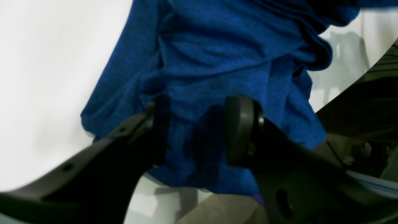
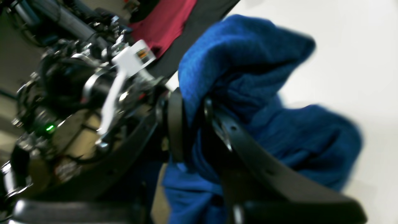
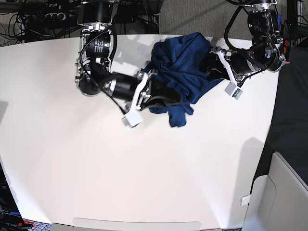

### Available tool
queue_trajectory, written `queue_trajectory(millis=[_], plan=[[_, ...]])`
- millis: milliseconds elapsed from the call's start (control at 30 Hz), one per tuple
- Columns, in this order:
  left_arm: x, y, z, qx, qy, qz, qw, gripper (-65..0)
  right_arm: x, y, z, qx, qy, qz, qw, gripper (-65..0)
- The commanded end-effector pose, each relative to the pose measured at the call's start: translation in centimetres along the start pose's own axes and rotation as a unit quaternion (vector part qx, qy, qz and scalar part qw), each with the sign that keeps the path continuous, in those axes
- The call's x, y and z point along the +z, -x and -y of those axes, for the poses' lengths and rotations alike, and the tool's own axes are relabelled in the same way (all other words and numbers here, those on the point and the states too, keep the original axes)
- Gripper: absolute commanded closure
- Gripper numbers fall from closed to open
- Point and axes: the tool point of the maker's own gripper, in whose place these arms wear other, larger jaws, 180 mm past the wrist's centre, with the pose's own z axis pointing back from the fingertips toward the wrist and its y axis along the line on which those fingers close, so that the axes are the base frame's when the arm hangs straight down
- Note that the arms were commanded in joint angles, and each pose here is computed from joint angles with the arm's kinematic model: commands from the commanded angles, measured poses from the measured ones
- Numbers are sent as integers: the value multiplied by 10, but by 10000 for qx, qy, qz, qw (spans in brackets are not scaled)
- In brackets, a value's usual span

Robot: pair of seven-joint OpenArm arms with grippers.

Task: Fold the T-shirt properly
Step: 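Grasp the shirt end with the right gripper and lift it toward the left gripper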

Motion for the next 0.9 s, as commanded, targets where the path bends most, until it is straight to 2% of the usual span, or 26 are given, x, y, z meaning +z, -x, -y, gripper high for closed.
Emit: queue_trajectory(millis=[0,233,400,533,700,867], plan=[[6,-4,4,-128,26,63,9999,-238,0,-22,-6,169,-113,305,9993,-31],[15,-5,13,-397,-22,77,9992,-140,20,-41,22,201,265,505,9982,-31],[5,1,24,-500,155,-102,9986,-69,28,-51,32,190,382,635,9971,-31],[-19,24,36,-427,563,-562,9959,-64,32,-58,35,265,431,665,9965,-31],[-45,34,41,-319,709,-518,9956,-64,31,-62,34,301,414,693,9963,-31],[-62,5,41,-508,815,-323,9949,-64,31,-66,33,350,406,724,9959,-31]])
